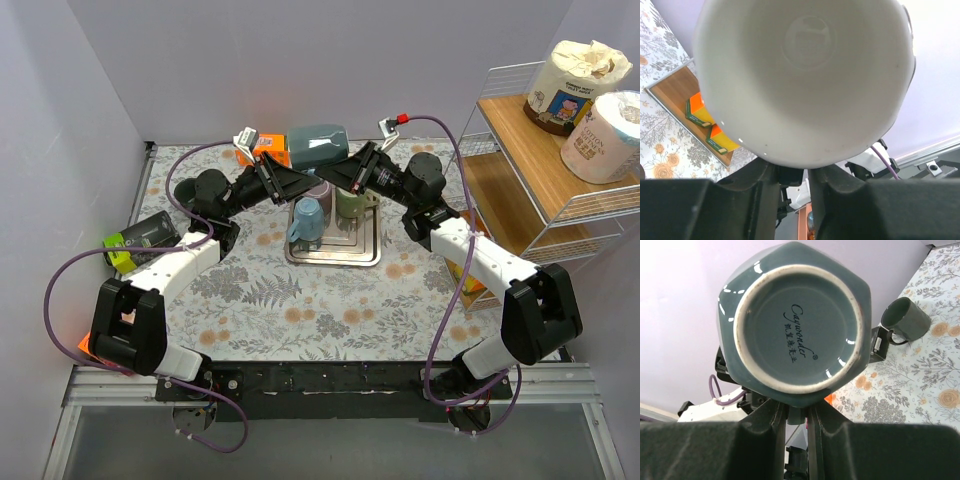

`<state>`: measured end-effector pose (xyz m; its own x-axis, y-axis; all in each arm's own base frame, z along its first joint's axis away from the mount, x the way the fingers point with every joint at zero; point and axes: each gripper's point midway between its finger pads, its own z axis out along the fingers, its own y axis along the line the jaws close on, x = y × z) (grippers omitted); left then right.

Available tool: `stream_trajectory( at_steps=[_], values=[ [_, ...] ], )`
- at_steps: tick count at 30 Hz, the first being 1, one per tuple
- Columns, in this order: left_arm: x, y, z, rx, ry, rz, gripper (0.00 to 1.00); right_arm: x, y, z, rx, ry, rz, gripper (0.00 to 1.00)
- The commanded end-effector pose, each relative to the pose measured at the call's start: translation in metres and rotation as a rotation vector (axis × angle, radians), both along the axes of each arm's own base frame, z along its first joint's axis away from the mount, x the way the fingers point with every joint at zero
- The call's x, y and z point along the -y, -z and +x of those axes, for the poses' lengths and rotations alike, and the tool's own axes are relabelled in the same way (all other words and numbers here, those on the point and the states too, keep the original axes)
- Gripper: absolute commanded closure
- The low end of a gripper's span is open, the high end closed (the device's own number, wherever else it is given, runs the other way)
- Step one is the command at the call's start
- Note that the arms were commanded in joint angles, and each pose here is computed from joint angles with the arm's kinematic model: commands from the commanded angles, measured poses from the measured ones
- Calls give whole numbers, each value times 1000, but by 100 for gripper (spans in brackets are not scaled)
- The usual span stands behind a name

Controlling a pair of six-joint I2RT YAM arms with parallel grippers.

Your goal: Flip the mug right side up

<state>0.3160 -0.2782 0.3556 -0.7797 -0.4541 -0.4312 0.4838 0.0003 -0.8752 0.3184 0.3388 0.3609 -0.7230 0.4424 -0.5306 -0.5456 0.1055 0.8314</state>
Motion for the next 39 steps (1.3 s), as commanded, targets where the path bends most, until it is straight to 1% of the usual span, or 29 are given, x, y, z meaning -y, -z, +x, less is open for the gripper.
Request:
stream_trajectory(
  at_steps=[1,3,4,7,11,12,13,15,16,18,19,22,26,29,30,32,33,34,35,36,37,38,39],
  values=[
    [-1,-17,-6,58,-4,-28,83,6,-53,-18,178,-5,100,99],
    [0,-17,-6,62,4,-24,98,5,-54,-20,189,-12,99,99],
    [1,-17,-5,52,6,-17,100,4,-53,-20,187,-15,95,99],
    [1,-18,-1,59,-7,-4,100,1,-51,-19,186,-23,75,99],
    [-1,-15,6,33,-46,14,100,-3,-44,-18,175,-29,48,99],
    [-2,-16,7,27,-59,18,100,-3,-43,-19,178,-34,44,97],
    [-2,-8,10,-6,-73,42,100,-3,-44,-20,195,-36,44,86],
    [-4,-12,18,-20,-117,57,100,-3,-42,-19,195,-32,44,80],
    [-4,-3,23,-57,-133,87,100,-2,-40,-18,184,-28,39,73],
    [-5,-7,29,-70,-159,93,100,-3,-38,-16,171,-23,35,65],
    [-5,-3,31,-89,-164,104,100,-4,-34,-16,153,-24,29,56],
    [-5,-4,34,-99,-169,109,100,-2,-34,-18,152,-22,48,47],
    [-8,-5,41,-108,-199,134,100,-2,-30,-17,129,-27,48,44],
    [-13,-2,51,-114,-250,188,100,-3,-23,-17,100,-36,41,43],
    [-15,-1,54,-95,-270,215,100,-3,-21,-19,92,-41,36,43],
    [-24,0,62,-111,-322,252,100,-3,-16,-19,87,-41,19,43],
    [-28,0,66,-88,-346,278,100,-3,-8,-18,66,-35,-3,42],
    [-31,1,68,-99,-362,301,100,-2,-6,-19,82,-29,-17,43],
    [-37,-3,75,-80,-401,310,100,-1,-1,-18,78,-23,-32,43],
    [-40,2,76,-95,-410,335,100,0,7,-17,61,-16,-53,43],
    [-43,7,78,-91,-422,369,100,1,7,-19,75,-14,-58,43],
    [-49,-1,83,-73,-460,379,100,2,9,-20,72,-14,-62,42],
    [-52,2,88,-72,-478,402,100,2,13,-21,65,-16,-69,42]
  ],
)
